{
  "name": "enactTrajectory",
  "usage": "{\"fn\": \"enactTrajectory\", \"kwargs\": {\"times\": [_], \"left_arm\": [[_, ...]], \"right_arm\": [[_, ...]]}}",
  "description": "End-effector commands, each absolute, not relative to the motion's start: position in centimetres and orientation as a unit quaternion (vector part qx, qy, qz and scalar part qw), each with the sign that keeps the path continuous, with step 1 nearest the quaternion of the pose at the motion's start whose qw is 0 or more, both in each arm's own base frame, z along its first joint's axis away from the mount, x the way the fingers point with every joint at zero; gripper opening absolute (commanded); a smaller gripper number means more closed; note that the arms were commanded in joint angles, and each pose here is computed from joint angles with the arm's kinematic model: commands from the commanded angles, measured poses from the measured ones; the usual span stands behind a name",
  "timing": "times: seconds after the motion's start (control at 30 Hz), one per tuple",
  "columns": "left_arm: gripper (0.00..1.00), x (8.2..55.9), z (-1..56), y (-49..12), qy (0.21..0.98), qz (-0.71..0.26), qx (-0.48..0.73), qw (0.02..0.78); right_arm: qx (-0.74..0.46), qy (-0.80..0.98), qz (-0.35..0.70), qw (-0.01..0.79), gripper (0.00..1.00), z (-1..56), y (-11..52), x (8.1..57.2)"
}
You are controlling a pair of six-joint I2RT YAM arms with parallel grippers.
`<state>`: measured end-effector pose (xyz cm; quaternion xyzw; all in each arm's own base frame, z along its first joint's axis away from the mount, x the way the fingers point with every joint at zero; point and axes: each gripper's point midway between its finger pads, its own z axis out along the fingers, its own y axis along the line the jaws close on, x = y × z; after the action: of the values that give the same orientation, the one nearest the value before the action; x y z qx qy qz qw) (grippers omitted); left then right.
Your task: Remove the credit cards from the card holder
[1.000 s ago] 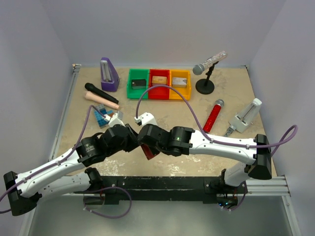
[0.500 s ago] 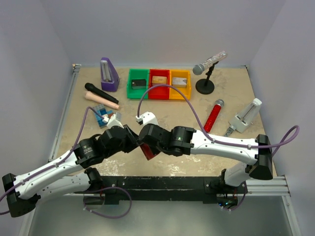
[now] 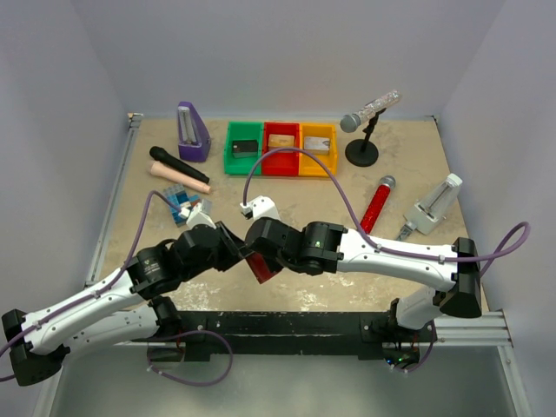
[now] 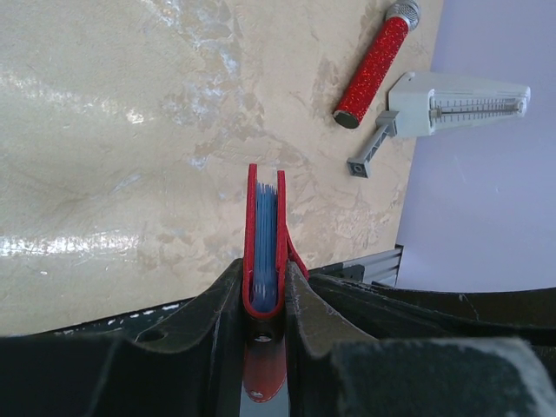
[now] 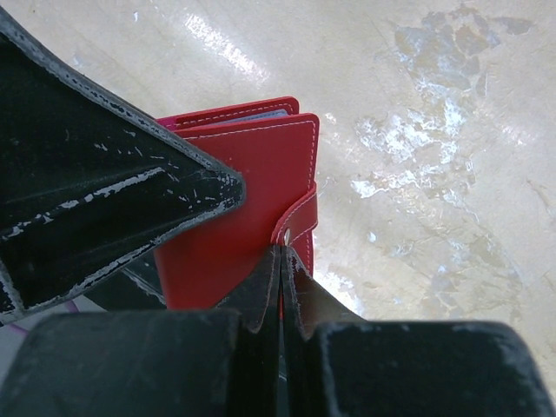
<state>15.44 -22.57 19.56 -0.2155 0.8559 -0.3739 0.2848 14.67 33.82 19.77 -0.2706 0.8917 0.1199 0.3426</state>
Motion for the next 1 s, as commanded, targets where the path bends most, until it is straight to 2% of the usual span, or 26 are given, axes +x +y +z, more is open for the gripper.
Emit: {"fn": "enactTrajectory", "kwargs": {"times": [0.0, 0.43, 0.63, 0.7, 0.77, 0.83, 0.97], "left_arm": [[0.00, 15.6, 20.0, -22.3, 0.847, -0.382, -0.224, 0.294], [0.00, 15.7, 19.8, -22.3, 0.848, -0.378, -0.217, 0.300], [0.00, 15.9, 19.3, -22.4, 0.851, -0.376, -0.188, 0.315], [0.00, 16.2, 19.5, -22.9, 0.848, -0.380, -0.147, 0.338], [0.00, 16.2, 20.0, -23.9, 0.835, -0.399, -0.072, 0.371], [0.00, 15.9, 20.2, -24.8, 0.811, -0.431, -0.016, 0.395], [0.00, 14.7, 22.1, -25.3, 0.732, -0.531, 0.005, 0.427]], "right_arm": [[-0.253, 0.894, 0.071, 0.362, 0.00, 20.7, 31.2, 16.2], [-0.246, 0.891, 0.097, 0.369, 0.00, 21.4, 31.2, 16.0], [-0.242, 0.880, 0.140, 0.384, 0.11, 23.2, 30.8, 15.5], [-0.254, 0.865, 0.193, 0.387, 0.13, 24.0, 31.6, 14.6], [-0.284, 0.834, 0.262, 0.393, 0.22, 24.7, 33.2, 13.4], [-0.301, 0.810, 0.313, 0.394, 0.31, 24.3, 33.8, 12.2], [-0.327, 0.784, 0.387, 0.359, 0.32, 24.7, 33.7, 9.5]]}}
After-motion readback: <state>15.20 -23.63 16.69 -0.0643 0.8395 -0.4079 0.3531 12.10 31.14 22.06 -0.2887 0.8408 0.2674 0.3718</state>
